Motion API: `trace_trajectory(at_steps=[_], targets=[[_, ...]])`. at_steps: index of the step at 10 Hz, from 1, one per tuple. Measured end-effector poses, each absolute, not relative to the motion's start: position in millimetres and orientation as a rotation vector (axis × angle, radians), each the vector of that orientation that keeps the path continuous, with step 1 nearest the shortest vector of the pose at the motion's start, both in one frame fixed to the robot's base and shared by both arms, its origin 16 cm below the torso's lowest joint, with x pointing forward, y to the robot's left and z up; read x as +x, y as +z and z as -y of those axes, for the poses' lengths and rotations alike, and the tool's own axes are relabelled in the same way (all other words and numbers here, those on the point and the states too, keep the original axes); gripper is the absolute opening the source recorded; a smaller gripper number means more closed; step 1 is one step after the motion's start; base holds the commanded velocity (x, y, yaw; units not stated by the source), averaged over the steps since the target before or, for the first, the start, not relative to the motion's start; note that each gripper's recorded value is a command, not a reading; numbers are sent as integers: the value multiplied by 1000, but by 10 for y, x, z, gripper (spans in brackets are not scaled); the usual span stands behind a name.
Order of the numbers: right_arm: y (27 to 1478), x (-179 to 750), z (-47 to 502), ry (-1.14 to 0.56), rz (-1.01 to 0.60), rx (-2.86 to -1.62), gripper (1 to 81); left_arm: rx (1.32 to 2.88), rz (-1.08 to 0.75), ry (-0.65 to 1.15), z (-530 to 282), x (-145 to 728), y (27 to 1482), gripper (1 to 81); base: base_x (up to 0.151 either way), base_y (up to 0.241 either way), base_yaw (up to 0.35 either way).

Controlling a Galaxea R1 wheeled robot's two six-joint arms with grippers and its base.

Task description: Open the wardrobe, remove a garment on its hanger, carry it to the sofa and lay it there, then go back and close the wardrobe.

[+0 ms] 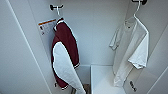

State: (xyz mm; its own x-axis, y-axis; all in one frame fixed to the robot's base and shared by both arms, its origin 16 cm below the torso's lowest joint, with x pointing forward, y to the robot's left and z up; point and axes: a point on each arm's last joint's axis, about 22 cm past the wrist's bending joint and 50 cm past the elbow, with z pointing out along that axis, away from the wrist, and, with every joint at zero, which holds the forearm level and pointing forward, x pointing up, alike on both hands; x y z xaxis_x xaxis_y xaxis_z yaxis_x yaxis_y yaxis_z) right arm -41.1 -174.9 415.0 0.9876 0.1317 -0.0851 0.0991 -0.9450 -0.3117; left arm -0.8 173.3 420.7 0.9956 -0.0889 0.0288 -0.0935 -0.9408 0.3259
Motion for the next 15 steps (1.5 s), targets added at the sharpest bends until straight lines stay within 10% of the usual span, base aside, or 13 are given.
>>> trace_trajectory(at_steps=[15], targets=[[4137,-311,1774,135,172,-2826,811,2806,132,15,-1730,-21,4207,811,57,0,0]])
